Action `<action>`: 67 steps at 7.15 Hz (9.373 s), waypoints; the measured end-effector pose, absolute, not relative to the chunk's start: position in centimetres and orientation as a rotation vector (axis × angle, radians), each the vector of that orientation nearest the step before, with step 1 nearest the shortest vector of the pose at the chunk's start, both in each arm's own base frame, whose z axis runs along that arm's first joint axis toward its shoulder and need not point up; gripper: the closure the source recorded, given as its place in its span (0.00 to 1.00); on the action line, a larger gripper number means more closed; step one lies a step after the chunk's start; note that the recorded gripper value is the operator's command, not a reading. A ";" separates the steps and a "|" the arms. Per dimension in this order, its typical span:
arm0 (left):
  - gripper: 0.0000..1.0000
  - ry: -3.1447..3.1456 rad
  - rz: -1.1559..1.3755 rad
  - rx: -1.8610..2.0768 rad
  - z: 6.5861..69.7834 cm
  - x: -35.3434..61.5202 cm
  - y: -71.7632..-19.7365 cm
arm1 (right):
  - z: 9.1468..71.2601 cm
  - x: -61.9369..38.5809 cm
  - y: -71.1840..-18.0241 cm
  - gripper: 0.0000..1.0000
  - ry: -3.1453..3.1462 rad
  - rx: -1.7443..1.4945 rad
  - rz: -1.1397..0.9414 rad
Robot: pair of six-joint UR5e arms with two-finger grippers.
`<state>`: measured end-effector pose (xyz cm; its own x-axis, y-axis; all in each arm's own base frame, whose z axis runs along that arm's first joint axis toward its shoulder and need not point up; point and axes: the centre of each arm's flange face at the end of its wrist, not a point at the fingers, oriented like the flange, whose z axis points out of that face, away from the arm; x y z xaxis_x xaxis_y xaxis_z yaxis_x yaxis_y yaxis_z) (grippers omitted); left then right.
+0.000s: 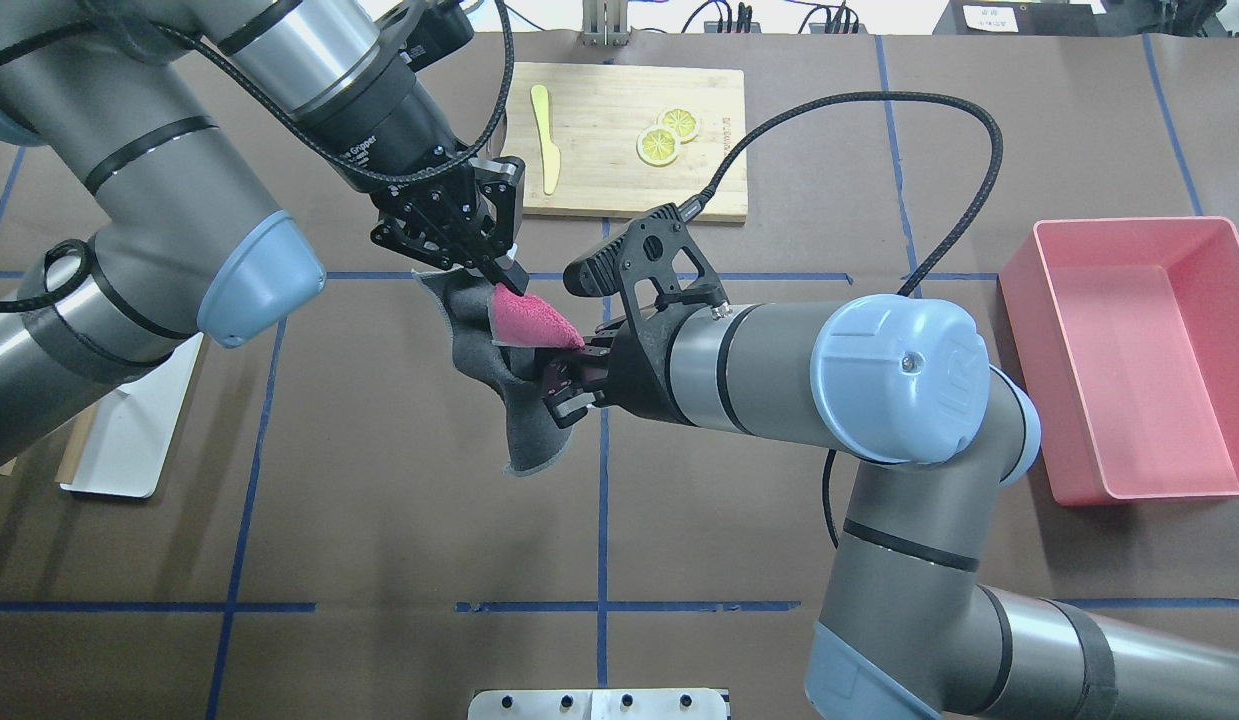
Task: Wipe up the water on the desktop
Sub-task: 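Grasp the cloth with the right gripper and open the left gripper, then lower the cloth to the table with the right gripper while the left arm withdraws, then wipe the cloth across the table away from the robot with the right gripper, then drag the cloth back toward the robot with the right gripper, then wipe the cloth away from the robot again with the right gripper, then carry the cloth over the pink bin and release it with the right gripper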
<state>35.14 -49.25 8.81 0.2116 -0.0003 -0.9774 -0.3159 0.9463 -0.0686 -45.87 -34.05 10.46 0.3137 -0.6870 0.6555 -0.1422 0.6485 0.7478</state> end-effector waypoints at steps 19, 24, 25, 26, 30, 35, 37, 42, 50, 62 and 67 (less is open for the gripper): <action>0.01 1.087 0.009 0.153 16.0 27.8 -54.7 | 16.3 -36.1 -37.1 1.00 -0.784 0.545 -0.318; 0.01 0.927 0.114 0.205 21.4 24.6 -56.3 | 17.7 -34.9 -37.4 1.00 -0.899 0.120 -0.382; 0.01 0.920 0.118 0.210 22.0 24.0 -56.3 | 18.4 -36.0 -36.9 1.00 -0.917 0.044 -0.387; 0.01 0.913 0.125 0.213 22.7 23.5 -56.3 | 19.6 -37.4 -37.2 1.00 -0.918 -0.040 -0.355; 0.01 0.907 0.140 0.220 23.5 23.2 -56.1 | 28.2 -42.4 -44.7 1.00 -0.855 -0.177 -0.153; 0.01 0.905 0.139 0.217 23.7 23.2 -56.1 | 38.3 -35.7 -57.7 1.00 -0.797 -0.160 0.095; 0.01 0.903 0.137 0.214 24.0 23.1 -56.1 | 40.1 -34.0 -59.7 1.00 -0.775 -0.158 0.144; 0.01 0.889 0.134 0.210 25.2 22.8 -56.1 | 34.6 -43.7 -51.7 1.00 -0.811 -0.254 0.142; 0.00 0.835 0.142 0.204 28.5 21.6 -56.2 | 28.4 -49.0 -35.7 1.00 -0.839 -0.414 0.230; 0.00 0.640 0.309 0.184 55.1 -6.6 -59.8 | 34.4 -25.9 -60.0 1.00 -0.781 -0.142 0.485; 0.00 0.648 0.347 0.149 58.1 -6.8 -59.8 | 27.7 -7.3 -52.0 1.00 -0.702 -0.107 0.275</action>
